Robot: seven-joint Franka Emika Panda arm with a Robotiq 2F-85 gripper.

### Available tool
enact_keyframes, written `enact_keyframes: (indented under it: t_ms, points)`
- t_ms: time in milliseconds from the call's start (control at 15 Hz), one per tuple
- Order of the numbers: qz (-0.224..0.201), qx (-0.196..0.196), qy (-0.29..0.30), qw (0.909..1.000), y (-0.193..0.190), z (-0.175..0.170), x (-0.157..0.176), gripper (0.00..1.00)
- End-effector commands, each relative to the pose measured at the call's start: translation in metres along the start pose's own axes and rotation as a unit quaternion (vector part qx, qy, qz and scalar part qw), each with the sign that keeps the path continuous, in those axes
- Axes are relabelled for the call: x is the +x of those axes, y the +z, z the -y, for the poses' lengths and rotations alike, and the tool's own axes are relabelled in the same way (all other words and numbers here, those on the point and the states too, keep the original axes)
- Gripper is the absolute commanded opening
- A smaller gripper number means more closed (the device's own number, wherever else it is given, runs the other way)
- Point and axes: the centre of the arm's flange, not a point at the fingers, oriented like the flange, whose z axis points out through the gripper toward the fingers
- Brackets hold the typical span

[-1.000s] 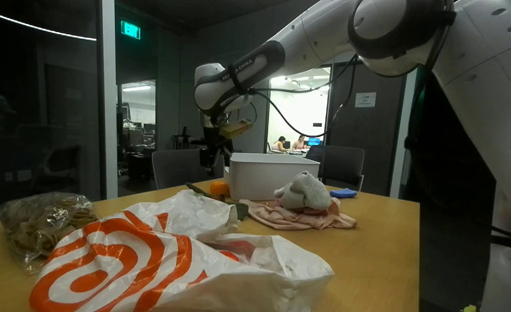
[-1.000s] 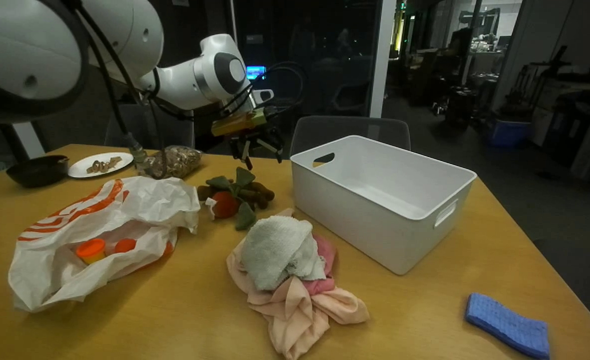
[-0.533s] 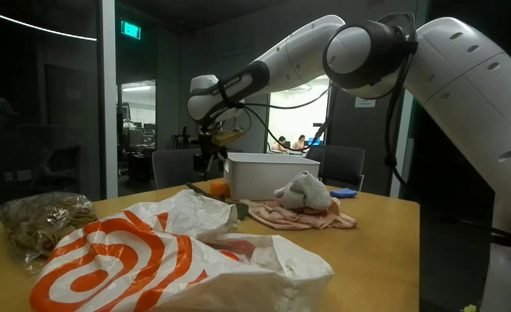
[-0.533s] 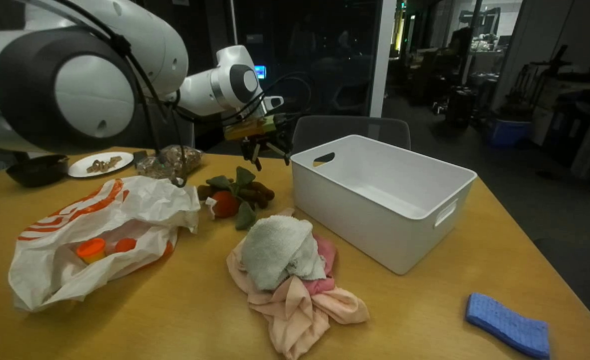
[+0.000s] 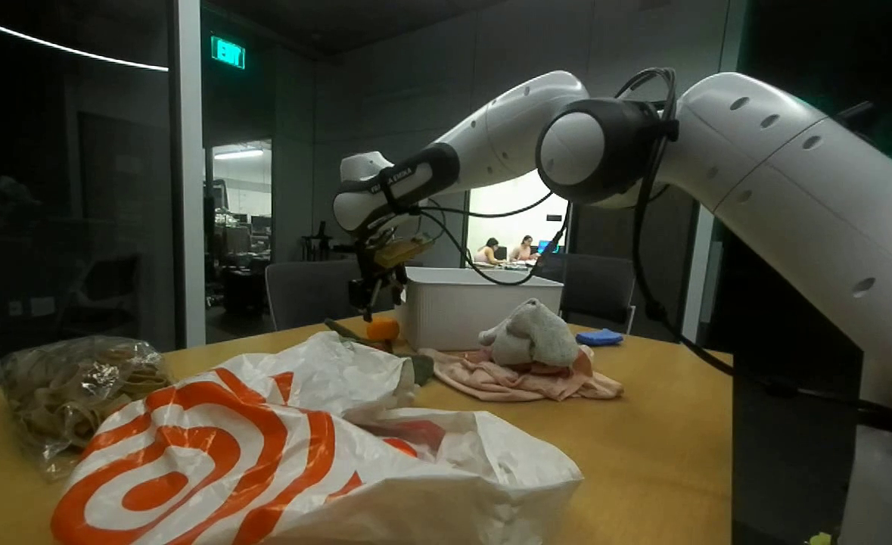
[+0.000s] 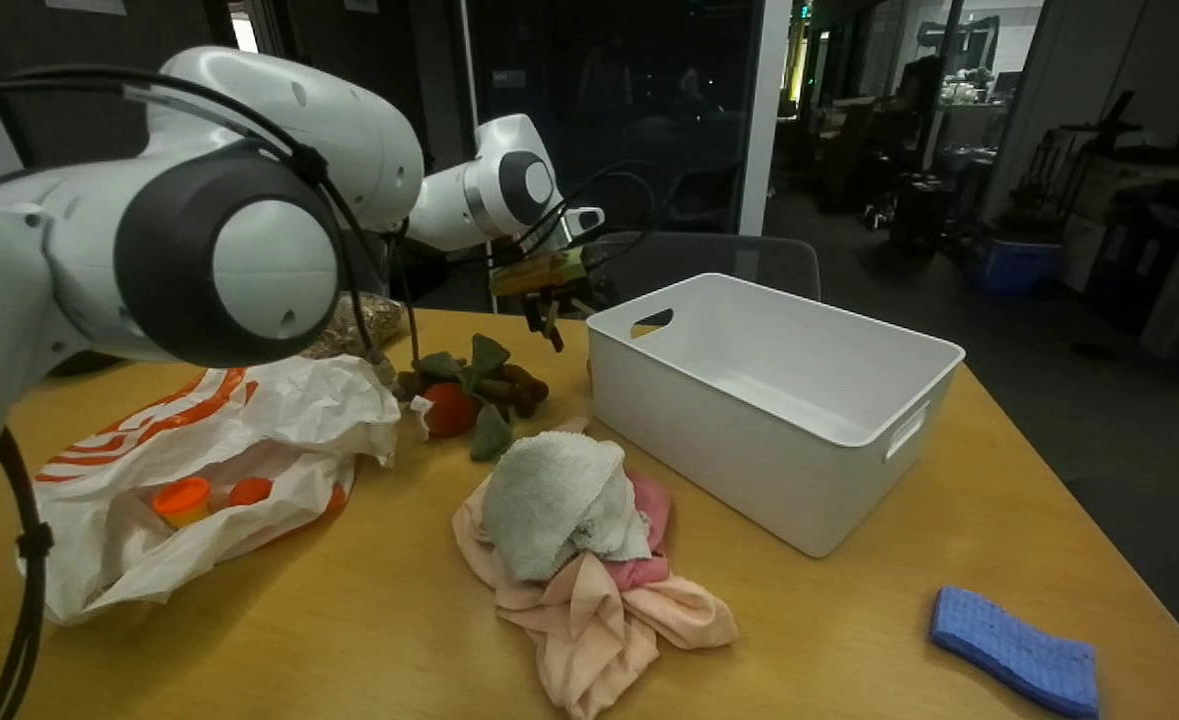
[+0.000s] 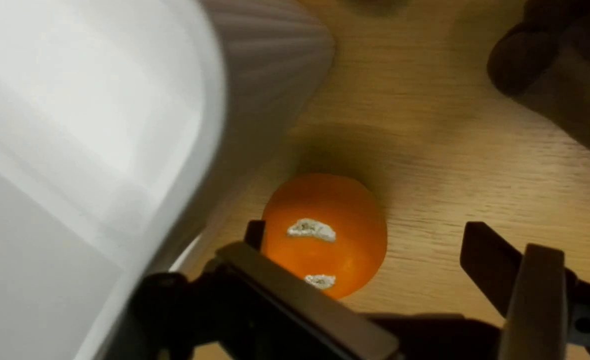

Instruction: Put the orange bottle and two of the plush toys into the carrier bag

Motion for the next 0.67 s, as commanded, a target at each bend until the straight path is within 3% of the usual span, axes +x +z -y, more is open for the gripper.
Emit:
enact_keyframes:
  t_ms: [0, 600]
  points:
    - [-0.008, 0.007, 0.025, 0.9996, 0.006, -0.017, 0.035, 1.00]
    - [0.002, 0.036, 0.046, 0.9983, 0.038, -0.020, 0.047, 1.00]
